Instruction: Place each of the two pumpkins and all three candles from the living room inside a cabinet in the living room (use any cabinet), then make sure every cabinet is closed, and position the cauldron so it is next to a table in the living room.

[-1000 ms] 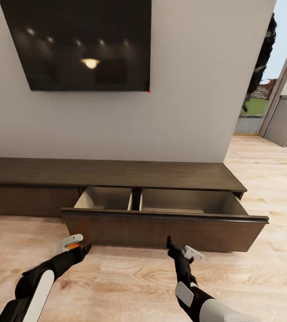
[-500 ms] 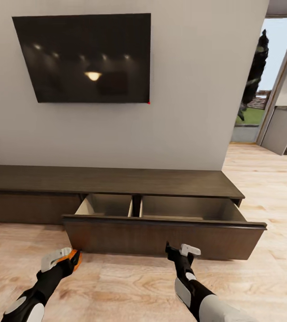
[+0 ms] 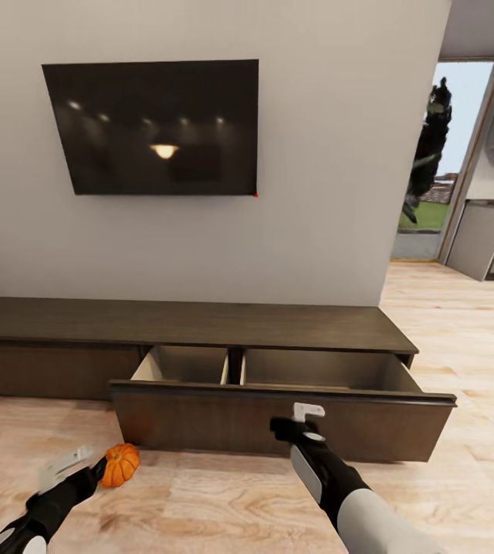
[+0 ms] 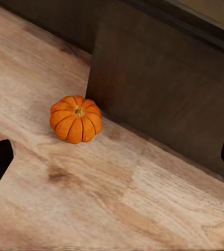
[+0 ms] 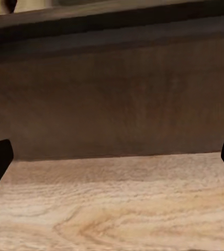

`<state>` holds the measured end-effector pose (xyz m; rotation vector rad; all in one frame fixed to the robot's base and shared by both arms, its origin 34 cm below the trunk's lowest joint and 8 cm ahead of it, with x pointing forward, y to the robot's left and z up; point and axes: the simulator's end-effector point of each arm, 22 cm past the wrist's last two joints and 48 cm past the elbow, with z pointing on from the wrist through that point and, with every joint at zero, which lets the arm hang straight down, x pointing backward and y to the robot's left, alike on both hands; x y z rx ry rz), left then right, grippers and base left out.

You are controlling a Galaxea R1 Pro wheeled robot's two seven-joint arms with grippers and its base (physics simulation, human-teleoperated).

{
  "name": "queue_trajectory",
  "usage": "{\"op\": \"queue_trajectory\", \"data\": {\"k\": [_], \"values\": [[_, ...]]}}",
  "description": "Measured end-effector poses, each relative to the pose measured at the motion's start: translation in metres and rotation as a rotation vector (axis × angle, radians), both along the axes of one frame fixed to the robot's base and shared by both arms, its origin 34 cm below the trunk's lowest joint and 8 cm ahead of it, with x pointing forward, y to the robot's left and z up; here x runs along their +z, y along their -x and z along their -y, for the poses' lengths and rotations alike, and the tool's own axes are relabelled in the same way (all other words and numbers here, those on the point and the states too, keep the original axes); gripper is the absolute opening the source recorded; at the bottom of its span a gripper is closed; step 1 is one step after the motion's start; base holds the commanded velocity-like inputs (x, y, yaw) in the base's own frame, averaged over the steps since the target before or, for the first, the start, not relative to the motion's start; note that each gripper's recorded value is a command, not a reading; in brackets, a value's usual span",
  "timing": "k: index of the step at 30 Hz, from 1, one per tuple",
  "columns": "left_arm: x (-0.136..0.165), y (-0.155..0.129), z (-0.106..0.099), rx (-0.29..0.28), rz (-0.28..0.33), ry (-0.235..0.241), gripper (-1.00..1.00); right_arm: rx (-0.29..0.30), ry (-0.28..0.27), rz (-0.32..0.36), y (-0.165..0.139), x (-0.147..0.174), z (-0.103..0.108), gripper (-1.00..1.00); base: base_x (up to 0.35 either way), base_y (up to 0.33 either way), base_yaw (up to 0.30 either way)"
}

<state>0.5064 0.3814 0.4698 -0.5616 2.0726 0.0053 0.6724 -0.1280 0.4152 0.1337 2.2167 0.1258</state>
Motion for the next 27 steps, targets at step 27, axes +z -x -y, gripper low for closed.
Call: {"op": "queue_trajectory", "data": {"k": [27], "values": [[-0.018,0.006,-0.002,0.009,-0.043,0.011,1.00,0.133,-0.024,-0.031,0.015,-0.020,-0.032,1.00,0.000,0.000,0.176]]}}
